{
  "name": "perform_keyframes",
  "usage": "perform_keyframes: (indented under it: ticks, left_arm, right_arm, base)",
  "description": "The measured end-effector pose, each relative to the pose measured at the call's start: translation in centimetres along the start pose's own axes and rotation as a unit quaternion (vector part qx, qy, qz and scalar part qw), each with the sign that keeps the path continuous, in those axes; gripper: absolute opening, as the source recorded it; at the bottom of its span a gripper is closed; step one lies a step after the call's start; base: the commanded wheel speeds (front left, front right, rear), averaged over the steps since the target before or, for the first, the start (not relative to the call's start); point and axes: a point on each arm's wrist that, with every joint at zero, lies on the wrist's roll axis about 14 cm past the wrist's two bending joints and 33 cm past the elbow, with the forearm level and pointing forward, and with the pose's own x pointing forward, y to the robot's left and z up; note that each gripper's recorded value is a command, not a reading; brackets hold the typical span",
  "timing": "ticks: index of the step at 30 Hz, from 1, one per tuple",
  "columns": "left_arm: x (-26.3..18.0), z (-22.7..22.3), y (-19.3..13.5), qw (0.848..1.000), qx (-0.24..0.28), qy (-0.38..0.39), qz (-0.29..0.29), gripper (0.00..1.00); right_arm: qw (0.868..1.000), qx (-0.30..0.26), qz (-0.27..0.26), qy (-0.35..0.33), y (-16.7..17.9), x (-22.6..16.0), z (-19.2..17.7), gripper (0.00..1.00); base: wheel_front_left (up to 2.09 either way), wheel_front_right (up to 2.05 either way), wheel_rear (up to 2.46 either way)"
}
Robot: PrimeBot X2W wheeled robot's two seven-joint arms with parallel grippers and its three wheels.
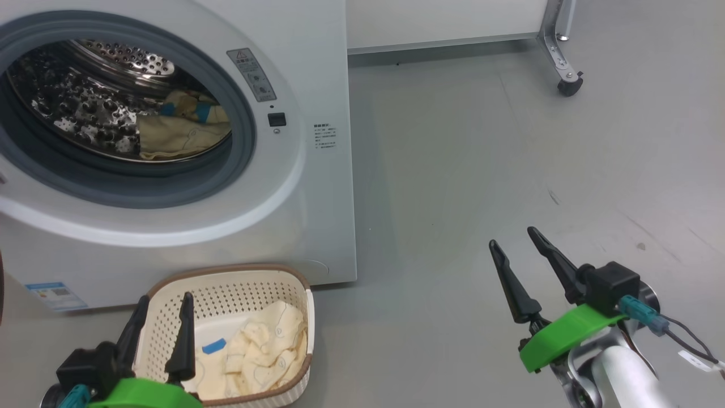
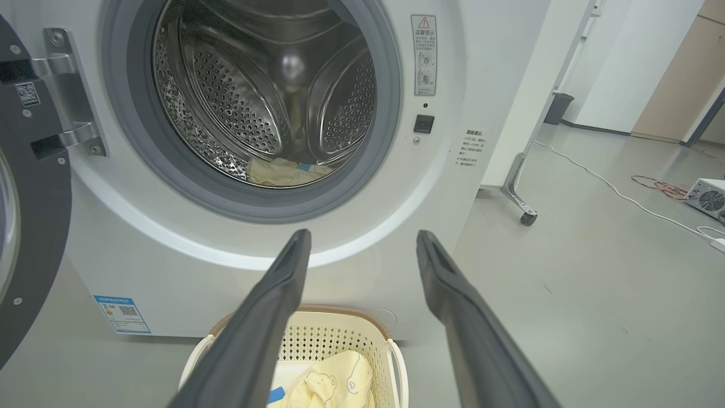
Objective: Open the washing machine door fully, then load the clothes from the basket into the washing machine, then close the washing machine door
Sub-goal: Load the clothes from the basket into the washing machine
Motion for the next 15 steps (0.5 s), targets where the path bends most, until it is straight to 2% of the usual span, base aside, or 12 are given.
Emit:
perform_keyframes:
  ticks: [15]
  left_arm:
    - [0.2, -0.1, -1.3, 1.000, 0.009, -0.007, -0.016, 1.00]
  right_arm:
    - [1.000, -0.001, -0.003, -0.001, -0.1, -0.5, 0.1, 1.00]
  base:
    - [0.00, 0.00, 0.00]
